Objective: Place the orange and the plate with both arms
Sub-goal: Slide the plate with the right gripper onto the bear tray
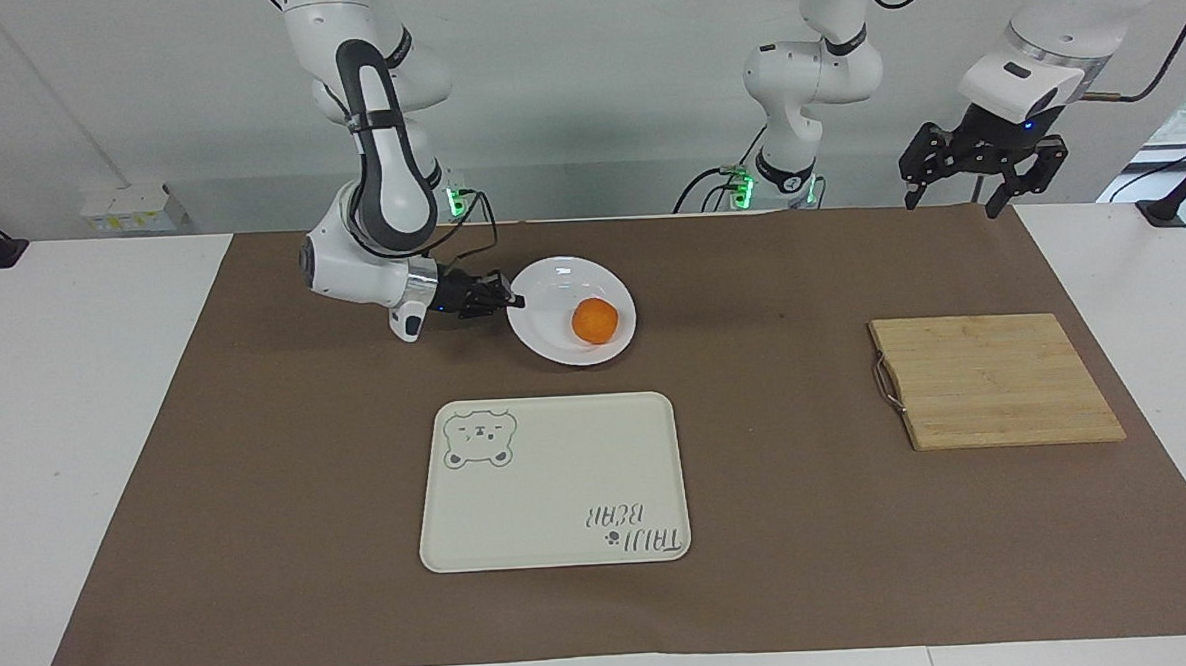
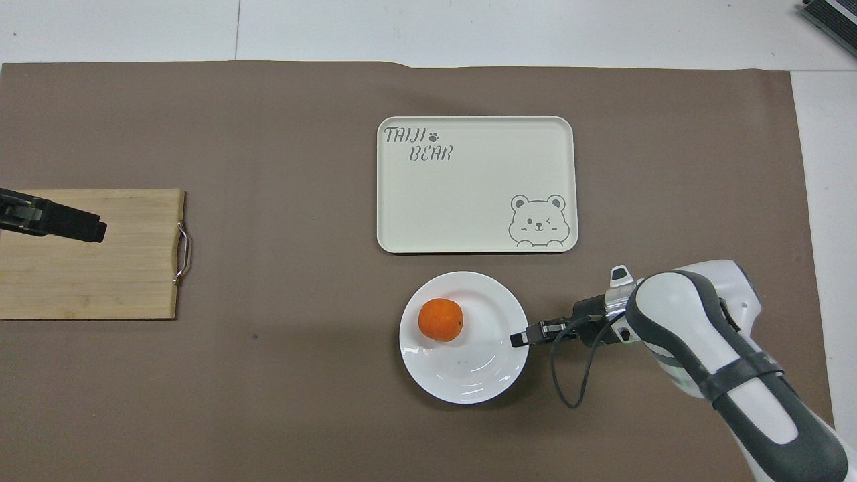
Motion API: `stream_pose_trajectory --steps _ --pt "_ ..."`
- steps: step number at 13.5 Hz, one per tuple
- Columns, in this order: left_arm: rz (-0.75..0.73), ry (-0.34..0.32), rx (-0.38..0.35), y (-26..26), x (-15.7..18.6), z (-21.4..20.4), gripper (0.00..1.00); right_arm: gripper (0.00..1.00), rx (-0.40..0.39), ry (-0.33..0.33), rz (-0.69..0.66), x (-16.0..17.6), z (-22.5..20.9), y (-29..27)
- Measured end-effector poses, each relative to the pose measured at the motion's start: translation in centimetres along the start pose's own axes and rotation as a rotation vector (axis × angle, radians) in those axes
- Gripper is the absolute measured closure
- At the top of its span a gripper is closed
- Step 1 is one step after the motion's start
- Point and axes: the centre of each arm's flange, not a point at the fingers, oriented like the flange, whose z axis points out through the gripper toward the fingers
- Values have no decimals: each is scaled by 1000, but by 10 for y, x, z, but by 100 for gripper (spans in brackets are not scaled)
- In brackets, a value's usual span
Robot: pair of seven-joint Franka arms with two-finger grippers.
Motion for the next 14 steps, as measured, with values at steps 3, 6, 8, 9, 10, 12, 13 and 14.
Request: stream_pose_trajectory --steps 3,6,8,9,10,12,13,14 --pt "0 0 0 0 0 0 0 95 35 9 -18 10 -21 -9" --pt "0 0 0 0 0 0 0 95 51 41 -53 25 -46 -24" --pt "0 0 0 0 0 0 0 95 49 68 -60 39 -60 -31" --pt "0 0 0 0 0 0 0 95 46 77 -53 48 -64 -34" --pt "0 0 0 0 0 0 0 95 45 89 -45 60 -69 -39" --pt "0 0 0 0 0 0 0 95 49 113 -43 82 -79 -49" --pt "0 0 0 0 0 0 0 95 48 120 -45 91 -84 -52" --pt "0 0 0 0 0 0 0 95 46 126 -44 98 -87 -51"
